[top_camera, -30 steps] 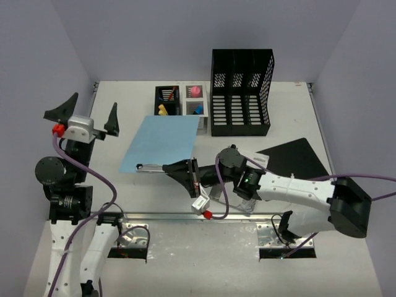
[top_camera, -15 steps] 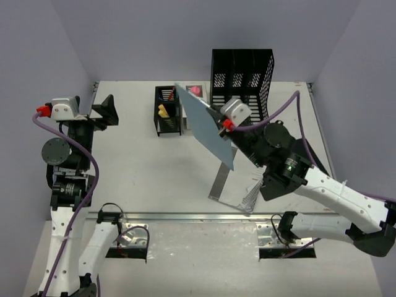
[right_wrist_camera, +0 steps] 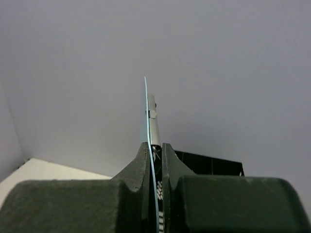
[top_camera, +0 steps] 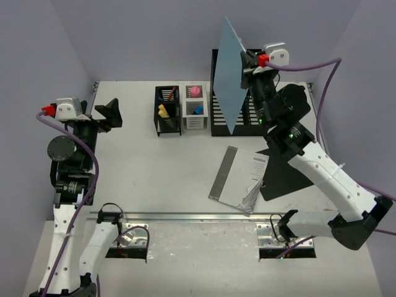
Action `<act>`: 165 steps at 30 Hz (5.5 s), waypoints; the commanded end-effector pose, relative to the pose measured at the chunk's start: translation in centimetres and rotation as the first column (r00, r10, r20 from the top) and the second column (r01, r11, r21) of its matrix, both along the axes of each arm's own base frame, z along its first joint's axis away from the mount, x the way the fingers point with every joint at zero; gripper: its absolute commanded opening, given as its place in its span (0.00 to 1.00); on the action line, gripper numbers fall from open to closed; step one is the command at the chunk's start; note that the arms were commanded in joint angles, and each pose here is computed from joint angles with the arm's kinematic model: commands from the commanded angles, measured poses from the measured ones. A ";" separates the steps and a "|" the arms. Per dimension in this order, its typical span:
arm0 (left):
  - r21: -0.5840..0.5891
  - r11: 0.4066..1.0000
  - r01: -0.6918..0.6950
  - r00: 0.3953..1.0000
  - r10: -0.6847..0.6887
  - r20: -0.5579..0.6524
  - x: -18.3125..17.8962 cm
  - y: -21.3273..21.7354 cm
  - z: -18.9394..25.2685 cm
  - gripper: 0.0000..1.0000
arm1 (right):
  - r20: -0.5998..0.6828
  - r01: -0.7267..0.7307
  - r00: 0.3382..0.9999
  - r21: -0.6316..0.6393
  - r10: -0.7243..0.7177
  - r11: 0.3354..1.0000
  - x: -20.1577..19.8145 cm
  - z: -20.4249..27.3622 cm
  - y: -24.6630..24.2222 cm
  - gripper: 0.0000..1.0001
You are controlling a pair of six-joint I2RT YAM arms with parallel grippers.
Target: Organize the desk
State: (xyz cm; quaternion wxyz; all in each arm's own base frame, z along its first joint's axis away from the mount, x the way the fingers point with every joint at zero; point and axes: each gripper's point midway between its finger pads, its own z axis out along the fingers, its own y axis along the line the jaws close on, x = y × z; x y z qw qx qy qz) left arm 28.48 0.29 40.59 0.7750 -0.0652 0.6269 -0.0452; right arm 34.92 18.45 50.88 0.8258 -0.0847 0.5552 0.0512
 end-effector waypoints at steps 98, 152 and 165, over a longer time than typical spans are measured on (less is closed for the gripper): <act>0.102 0.874 0.476 0.871 -0.452 -0.194 2.1 -8.1 -9.5 0.99 | -0.859 -0.435 0.472 -0.423 -0.198 0.795 -7.2 -32.0 -12.8 0.21; 0.090 0.874 0.477 0.862 -0.445 -0.242 1.8 -8.0 -12.3 1.00 | -0.999 -0.149 -0.049 -0.002 -0.009 0.989 -7.1 -51.7 -14.8 0.69; 0.095 0.874 0.476 0.861 -0.442 -0.253 1.8 -7.9 -12.9 1.00 | -0.998 -0.294 -0.056 0.029 0.013 0.955 -8.3 -51.6 -11.3 0.99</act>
